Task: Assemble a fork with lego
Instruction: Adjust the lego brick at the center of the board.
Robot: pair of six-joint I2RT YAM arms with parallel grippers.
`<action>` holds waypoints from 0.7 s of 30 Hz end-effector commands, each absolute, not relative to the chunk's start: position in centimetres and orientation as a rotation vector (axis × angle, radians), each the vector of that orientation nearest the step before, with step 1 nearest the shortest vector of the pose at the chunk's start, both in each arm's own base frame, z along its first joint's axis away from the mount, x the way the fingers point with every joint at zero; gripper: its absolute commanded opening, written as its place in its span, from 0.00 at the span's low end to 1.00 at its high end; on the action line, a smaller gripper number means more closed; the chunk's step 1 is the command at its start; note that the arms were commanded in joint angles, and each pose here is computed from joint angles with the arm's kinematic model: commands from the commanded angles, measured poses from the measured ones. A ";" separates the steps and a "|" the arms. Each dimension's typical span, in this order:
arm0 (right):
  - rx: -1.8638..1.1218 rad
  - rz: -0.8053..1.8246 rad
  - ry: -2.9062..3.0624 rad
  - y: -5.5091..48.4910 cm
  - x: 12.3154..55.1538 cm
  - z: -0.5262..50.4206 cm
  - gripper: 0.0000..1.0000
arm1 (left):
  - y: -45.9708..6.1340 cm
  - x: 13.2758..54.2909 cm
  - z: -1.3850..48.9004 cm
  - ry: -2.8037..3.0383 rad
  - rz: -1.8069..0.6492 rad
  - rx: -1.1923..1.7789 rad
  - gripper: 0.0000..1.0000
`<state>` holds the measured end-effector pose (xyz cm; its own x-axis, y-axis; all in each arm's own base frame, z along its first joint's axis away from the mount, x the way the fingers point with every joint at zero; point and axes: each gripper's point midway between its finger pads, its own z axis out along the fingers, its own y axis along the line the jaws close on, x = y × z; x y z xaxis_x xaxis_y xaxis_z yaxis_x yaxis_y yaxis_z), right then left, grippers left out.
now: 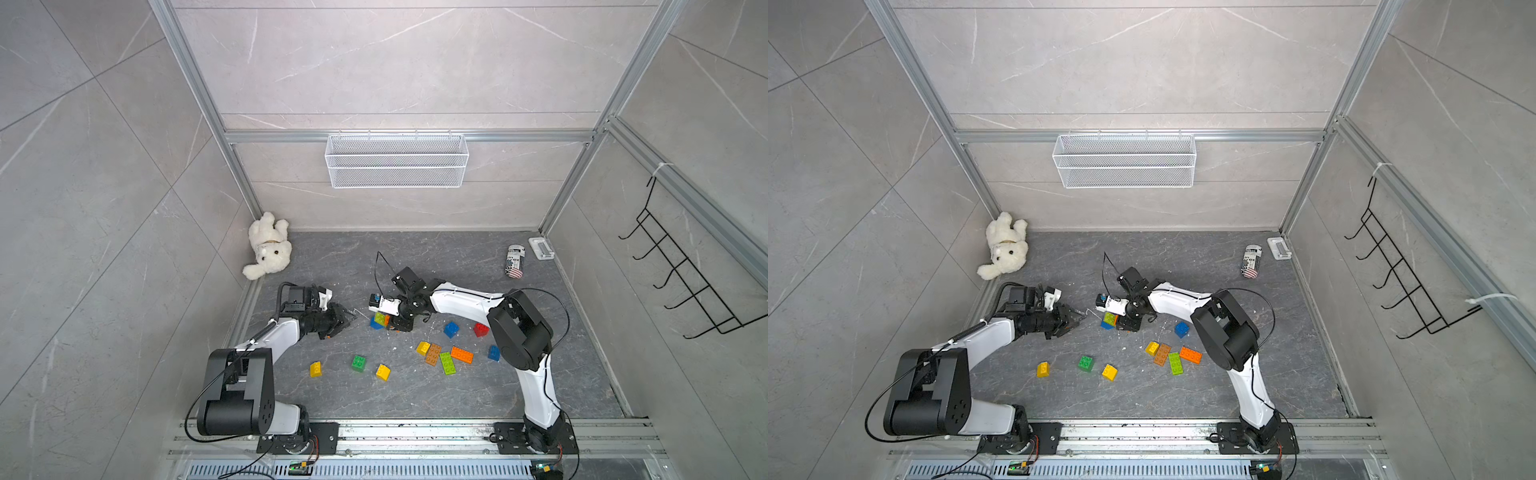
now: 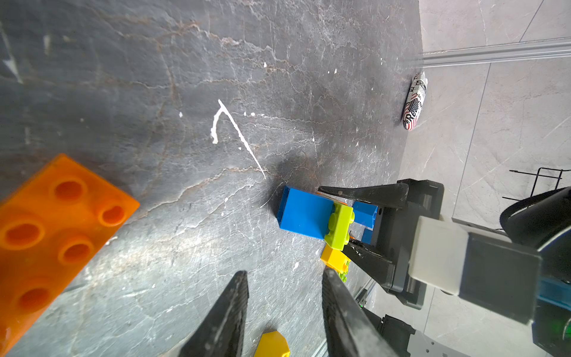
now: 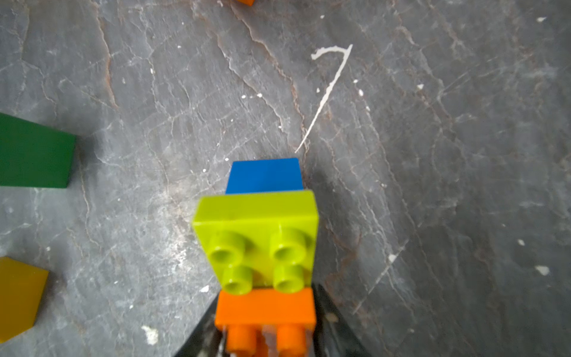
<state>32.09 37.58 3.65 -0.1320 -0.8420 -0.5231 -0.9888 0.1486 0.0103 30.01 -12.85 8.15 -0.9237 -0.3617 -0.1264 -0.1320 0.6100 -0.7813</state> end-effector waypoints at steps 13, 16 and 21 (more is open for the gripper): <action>-1.926 0.284 2.172 35.4 29.9 6.2 0.30 | -11.5 29.8 10.2 2.499 -1.210 -0.394 0.43; -2.005 0.128 2.223 34.5 29.4 6.0 0.30 | -11.4 29.6 10.3 2.493 -1.205 -0.403 0.43; -2.098 -0.051 2.280 34.3 28.4 6.0 0.31 | -10.9 29.2 10.1 2.499 -1.179 -0.450 0.43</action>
